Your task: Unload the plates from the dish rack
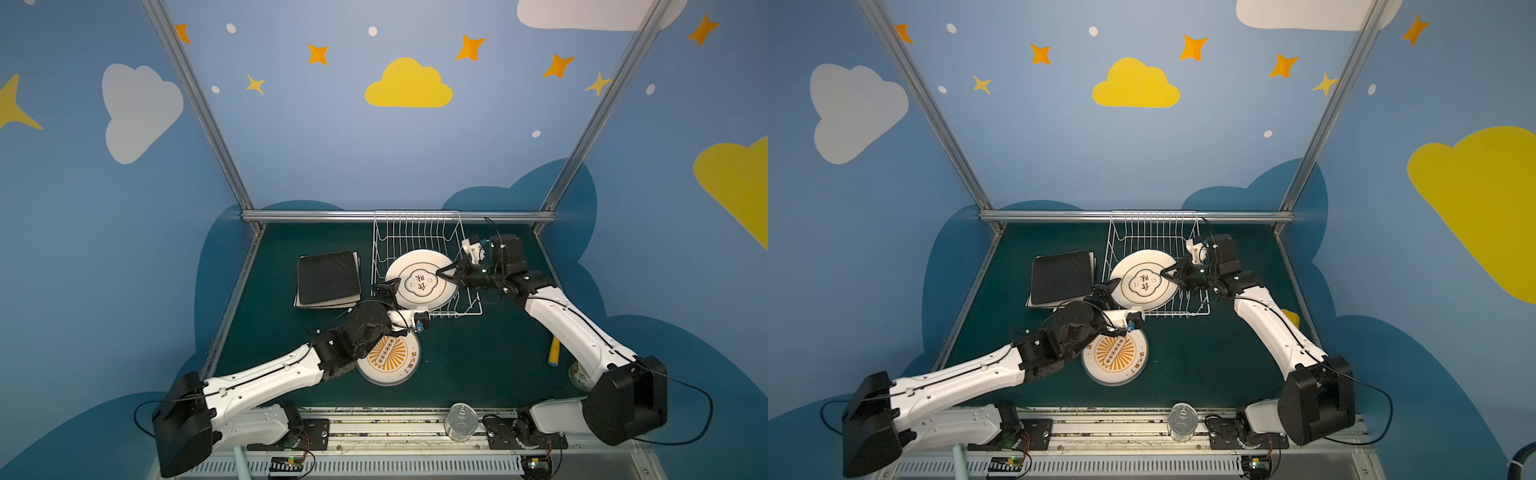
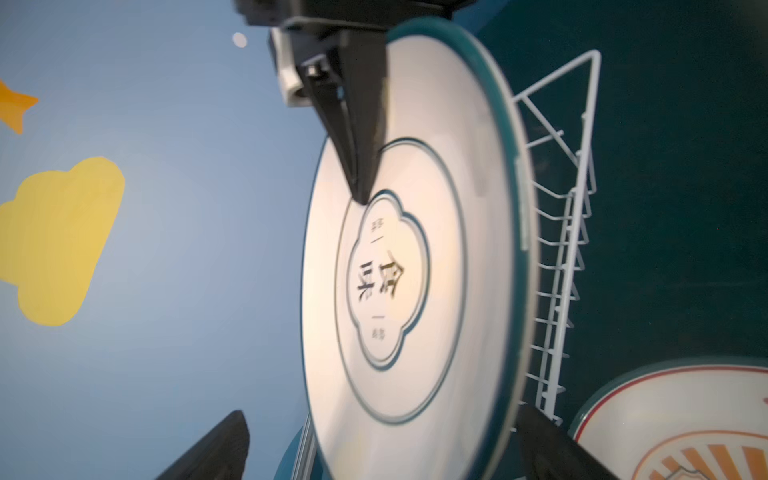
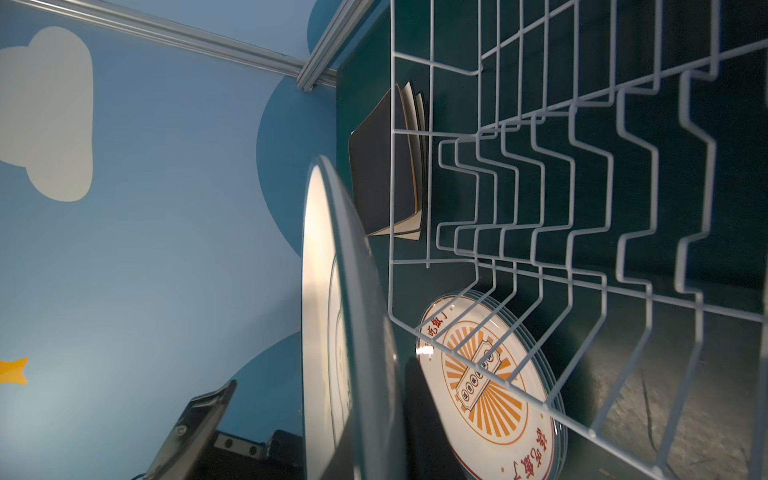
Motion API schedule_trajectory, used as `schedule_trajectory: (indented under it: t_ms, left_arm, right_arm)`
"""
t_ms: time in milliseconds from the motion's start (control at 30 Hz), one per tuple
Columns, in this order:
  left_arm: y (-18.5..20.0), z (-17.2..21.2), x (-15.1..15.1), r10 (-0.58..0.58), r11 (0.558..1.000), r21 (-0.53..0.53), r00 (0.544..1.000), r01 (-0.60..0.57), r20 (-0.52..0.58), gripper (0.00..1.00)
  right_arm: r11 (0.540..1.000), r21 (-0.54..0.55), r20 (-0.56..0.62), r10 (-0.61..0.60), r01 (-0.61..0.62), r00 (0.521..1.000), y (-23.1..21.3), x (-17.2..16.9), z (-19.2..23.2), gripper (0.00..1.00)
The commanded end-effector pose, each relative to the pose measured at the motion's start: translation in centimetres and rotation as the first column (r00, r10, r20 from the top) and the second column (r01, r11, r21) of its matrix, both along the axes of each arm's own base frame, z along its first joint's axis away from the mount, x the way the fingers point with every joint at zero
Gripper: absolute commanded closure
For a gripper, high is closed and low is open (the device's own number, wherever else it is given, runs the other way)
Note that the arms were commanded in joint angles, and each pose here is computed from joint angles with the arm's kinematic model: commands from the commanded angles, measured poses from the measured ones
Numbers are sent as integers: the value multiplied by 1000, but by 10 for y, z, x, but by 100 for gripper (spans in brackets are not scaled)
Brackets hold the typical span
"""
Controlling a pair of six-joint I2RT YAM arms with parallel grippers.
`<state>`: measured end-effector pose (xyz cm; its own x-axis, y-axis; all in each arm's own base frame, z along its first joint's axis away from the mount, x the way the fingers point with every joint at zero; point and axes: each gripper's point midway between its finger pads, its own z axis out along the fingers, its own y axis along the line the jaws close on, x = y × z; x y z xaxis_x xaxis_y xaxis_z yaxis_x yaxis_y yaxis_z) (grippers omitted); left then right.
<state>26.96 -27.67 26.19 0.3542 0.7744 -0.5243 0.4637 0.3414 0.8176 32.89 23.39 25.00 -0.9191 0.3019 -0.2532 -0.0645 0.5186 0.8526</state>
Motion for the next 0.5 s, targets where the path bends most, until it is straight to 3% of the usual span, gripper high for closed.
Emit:
schedule_trajectory:
  t_ms: [0,67,200,267,333,467]
  left_arm:
    - [11,20,-7,0,983,-181,996,-16,-88,1]
    - [25,36,-6,20,949,-310,990,-63,-142,1]
    - [58,56,1,19,814,-544,945,-204,-326,1]
    - [78,59,8,36,726,-610,903,-318,-428,0]
    - [98,58,17,24,608,-659,840,-443,-542,1]
    - [106,55,24,-119,470,-693,739,-547,-663,1]
  right_arm:
    - [999,36,106,-24,20,994,-6,4,29,100]
    - [999,30,114,-28,25,993,-9,5,29,100]
    - [999,22,133,-32,29,991,-12,6,30,100]
    - [1000,21,153,-24,21,988,-11,5,32,100]
    - [1000,18,181,-19,16,983,-12,4,34,100]
    - [1000,7,221,-13,11,975,-13,4,36,100]
